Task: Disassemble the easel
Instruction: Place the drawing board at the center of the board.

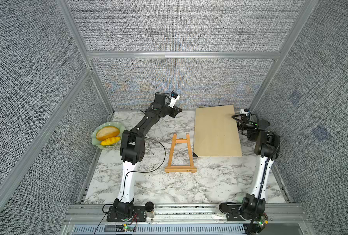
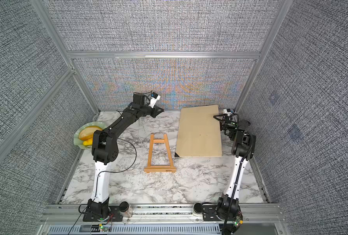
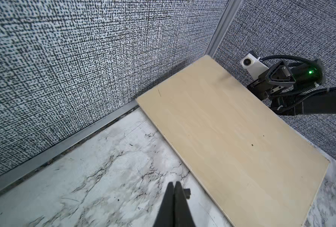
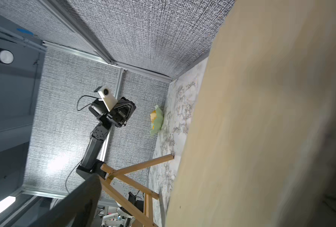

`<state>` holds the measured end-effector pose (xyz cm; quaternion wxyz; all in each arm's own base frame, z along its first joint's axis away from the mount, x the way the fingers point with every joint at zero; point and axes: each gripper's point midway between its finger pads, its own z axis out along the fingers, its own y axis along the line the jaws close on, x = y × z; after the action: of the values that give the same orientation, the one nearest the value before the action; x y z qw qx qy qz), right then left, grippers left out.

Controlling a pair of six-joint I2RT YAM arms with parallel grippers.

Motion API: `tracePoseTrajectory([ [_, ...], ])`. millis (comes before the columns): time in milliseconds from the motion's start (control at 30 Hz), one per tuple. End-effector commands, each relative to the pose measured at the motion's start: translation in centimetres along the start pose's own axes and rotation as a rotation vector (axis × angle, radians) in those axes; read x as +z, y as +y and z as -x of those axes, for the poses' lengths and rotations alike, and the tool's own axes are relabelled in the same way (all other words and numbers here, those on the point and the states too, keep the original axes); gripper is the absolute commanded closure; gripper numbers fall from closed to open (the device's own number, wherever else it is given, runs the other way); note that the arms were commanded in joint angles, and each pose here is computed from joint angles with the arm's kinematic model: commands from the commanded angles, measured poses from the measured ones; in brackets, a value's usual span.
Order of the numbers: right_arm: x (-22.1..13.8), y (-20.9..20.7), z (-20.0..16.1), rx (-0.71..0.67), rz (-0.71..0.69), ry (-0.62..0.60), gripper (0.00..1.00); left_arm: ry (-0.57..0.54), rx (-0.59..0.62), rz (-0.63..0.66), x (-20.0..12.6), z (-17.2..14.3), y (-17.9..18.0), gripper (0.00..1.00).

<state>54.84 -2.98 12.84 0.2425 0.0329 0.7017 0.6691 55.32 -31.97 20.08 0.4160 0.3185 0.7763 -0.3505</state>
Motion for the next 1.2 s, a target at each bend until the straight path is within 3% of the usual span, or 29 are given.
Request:
tracePoseTrajectory([
  [0, 0.0, 0.7, -1.6, -0.059, -0.024, 0.094, 0.01, -0.010, 0.011, 0.001, -0.7, 0.9, -0.4, 1.00],
  [500, -5.8, 4.3, 0.3, -0.106, -0.065, -0.015, 0.01, -0.009, 0.036, 0.007, -2.2, 1.3, -1.4, 1.00],
  [767, -8.2, 3.8, 1.0, -0.098, -0.082, -0.059, 0.01, -0.003, 0.035, 0.013, -2.3, 1.2, -1.4, 1.00],
  [967, -5.2, 5.3, 0.3, -0.135, -0.064, -0.004, 0.01, -0.024, 0.050, -0.001, -3.3, 2.4, -2.3, 1.00],
  [1167, -0.2, 7.9, -0.2, -0.185, -0.030, 0.088, 0.01, -0.105, 0.126, 0.044, -6.4, 6.2, -4.0, 1.00],
])
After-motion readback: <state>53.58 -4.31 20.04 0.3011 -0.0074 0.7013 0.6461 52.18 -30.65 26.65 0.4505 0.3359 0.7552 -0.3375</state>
